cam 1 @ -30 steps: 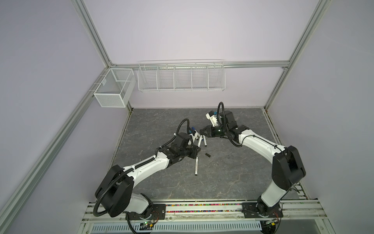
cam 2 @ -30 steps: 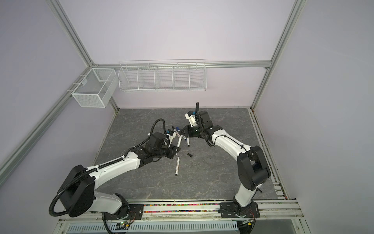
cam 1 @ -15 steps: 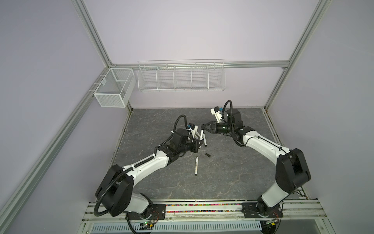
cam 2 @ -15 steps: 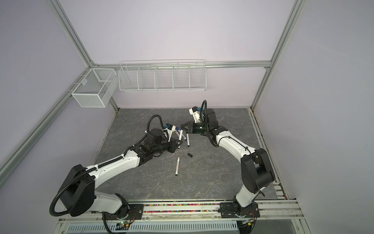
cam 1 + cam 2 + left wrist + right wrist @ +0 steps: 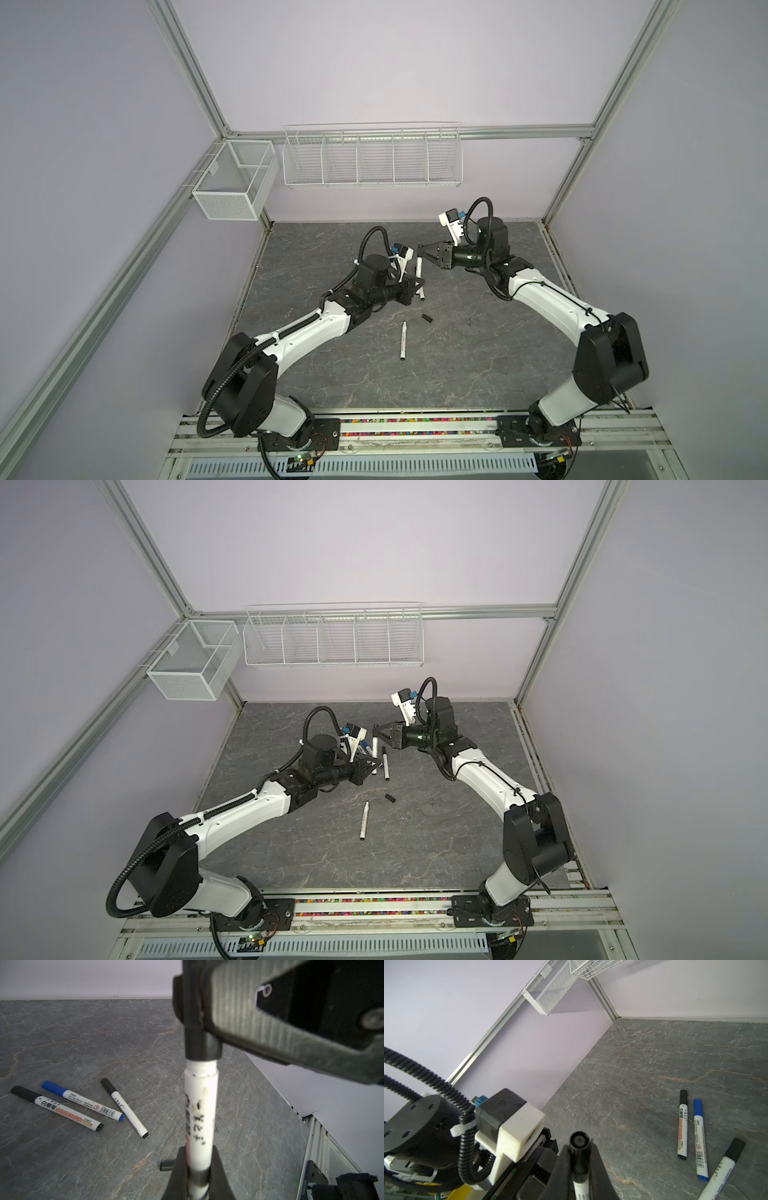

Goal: Insert the pens into the pen caps
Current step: 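Press the black cap down onto the marker tip with the right gripper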

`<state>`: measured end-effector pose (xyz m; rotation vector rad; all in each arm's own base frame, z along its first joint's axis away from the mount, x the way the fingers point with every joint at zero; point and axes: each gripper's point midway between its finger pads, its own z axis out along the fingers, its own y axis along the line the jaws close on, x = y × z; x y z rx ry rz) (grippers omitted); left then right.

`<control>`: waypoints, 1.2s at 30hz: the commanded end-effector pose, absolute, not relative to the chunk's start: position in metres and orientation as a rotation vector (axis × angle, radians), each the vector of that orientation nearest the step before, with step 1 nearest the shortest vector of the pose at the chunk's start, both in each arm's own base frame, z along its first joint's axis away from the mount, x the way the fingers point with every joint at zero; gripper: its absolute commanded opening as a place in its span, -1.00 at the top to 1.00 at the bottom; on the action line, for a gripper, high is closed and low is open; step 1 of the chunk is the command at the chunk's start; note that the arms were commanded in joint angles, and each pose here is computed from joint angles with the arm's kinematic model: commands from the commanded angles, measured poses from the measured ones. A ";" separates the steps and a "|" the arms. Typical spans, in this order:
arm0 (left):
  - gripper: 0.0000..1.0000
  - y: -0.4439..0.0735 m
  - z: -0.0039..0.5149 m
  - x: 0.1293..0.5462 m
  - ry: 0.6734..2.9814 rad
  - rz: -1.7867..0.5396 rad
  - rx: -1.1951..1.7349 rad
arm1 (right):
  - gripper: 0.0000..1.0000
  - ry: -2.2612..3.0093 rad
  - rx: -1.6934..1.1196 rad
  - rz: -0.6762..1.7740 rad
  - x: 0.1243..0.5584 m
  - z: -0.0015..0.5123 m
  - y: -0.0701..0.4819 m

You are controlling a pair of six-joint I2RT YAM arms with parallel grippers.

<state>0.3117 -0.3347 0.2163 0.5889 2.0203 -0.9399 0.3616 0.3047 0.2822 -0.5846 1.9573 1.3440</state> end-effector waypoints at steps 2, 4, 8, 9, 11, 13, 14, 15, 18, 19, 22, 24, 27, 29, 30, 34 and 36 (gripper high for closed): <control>1.00 -0.308 0.277 0.358 1.816 -0.782 0.405 | 0.67 2.101 -0.792 1.471 0.295 0.261 0.312; 1.00 -0.303 0.278 0.358 1.804 -0.756 0.396 | 0.66 2.118 -0.781 1.434 0.299 0.257 0.310; 1.00 -0.296 0.277 0.356 1.794 -0.701 0.405 | 0.65 2.112 -0.782 1.435 0.301 0.258 0.312; 1.00 -0.296 0.275 0.355 1.794 -0.689 0.414 | 0.65 2.104 -0.788 1.439 0.301 0.260 0.313; 1.00 -0.299 0.271 0.349 1.789 -0.653 0.453 | 0.64 2.091 -0.793 1.439 0.301 0.264 0.314; 1.00 -0.303 0.265 0.344 1.789 -0.628 0.482 | 0.63 2.075 -0.802 1.439 0.300 0.269 0.314; 1.00 -0.304 0.263 0.343 1.788 -0.628 0.485 | 0.61 2.069 -0.804 1.438 0.300 0.272 0.314; 1.00 -0.306 0.261 0.341 1.785 -0.635 0.489 | 0.61 2.066 -0.804 1.438 0.300 0.274 0.314; 1.00 -0.310 0.252 0.336 1.791 -0.638 0.505 | 0.60 2.043 -0.806 1.429 0.301 0.281 0.314; 1.00 -0.312 0.250 0.335 1.791 -0.634 0.513 | 0.60 2.035 -0.804 1.426 0.302 0.284 0.314; 1.00 -0.319 0.241 0.330 1.790 -0.630 0.549 | 0.43 2.017 -0.798 1.409 0.305 0.292 0.314; 1.00 -0.322 0.237 0.327 1.783 -0.630 0.565 | 0.28 2.011 -0.785 1.380 0.307 0.297 0.313; 1.00 -0.321 0.234 0.324 1.765 -0.638 0.567 | 0.18 1.996 -0.762 1.324 0.313 0.304 0.307; 1.00 -0.319 0.234 0.322 1.748 -0.634 0.563 | 0.16 1.998 -0.734 1.276 0.317 0.306 0.302; 1.00 -0.318 0.233 0.321 1.742 -0.632 0.565 | 0.16 2.000 -0.721 1.248 0.319 0.306 0.299; 1.00 -0.316 0.227 0.313 1.731 -0.606 0.594 | 0.18 1.983 -0.631 1.083 0.336 0.312 0.281; 1.00 -0.315 0.223 0.309 1.738 -0.605 0.601 | 0.17 1.967 -0.590 1.018 0.344 0.318 0.275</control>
